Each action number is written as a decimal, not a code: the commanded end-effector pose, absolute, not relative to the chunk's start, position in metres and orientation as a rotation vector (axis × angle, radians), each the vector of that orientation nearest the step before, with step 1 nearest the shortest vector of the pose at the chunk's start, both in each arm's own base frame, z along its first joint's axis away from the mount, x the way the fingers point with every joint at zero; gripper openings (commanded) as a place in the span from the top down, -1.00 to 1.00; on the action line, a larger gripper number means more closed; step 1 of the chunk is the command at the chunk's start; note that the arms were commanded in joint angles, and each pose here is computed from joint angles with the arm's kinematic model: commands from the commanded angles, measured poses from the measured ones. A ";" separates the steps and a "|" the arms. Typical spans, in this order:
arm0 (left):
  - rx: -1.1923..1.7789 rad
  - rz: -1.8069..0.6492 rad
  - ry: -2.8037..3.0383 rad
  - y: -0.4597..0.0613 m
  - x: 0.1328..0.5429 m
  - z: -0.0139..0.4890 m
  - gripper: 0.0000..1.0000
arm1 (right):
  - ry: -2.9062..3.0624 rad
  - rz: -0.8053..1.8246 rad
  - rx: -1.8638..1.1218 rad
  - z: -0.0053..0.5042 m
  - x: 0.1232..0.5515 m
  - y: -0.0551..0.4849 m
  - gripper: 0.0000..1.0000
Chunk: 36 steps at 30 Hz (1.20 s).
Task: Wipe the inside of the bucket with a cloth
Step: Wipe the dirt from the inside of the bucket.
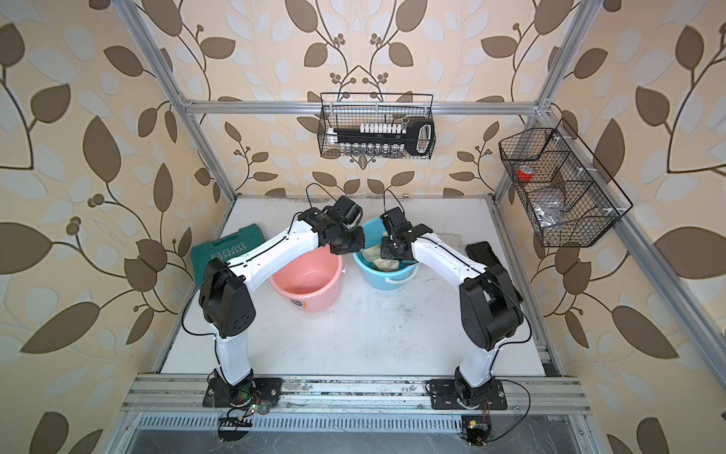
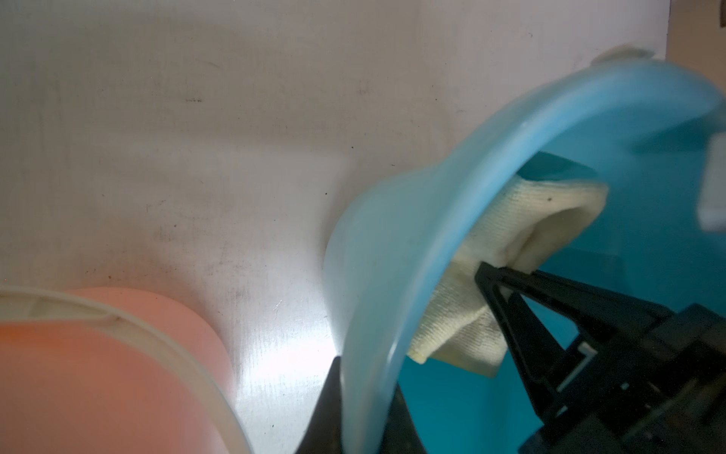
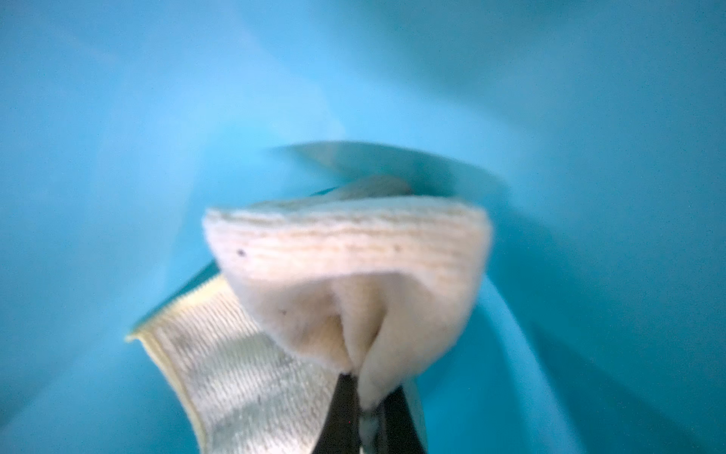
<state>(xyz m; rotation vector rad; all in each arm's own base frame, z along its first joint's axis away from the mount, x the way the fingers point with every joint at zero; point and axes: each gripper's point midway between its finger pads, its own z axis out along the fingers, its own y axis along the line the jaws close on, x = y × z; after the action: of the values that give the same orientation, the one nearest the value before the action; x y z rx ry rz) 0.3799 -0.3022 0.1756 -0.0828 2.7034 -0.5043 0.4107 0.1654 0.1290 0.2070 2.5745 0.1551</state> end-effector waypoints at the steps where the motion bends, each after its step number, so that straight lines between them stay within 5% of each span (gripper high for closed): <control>1: 0.040 -0.479 2.788 -0.298 0.344 0.178 1.00 | 2.447 0.175 0.327 0.153 0.430 0.152 1.00; 18: 0.045 -0.475 2.781 -0.300 0.346 0.180 1.00 | 2.469 0.753 0.077 0.178 0.436 0.259 1.00; 31: 0.061 -0.382 2.704 -0.297 0.375 0.194 1.00 | 2.624 1.230 -0.266 0.191 0.349 0.298 1.00; 36: 0.087 -0.287 2.643 -0.291 0.391 0.206 1.00 | 2.691 1.180 -0.300 0.200 0.316 0.278 1.00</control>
<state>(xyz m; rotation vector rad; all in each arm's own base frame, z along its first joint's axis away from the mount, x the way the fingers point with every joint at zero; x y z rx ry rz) 0.3710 -0.2901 0.1924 0.0399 2.7391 -0.3551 0.3613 0.2749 0.1754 -0.1649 2.6687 1.0575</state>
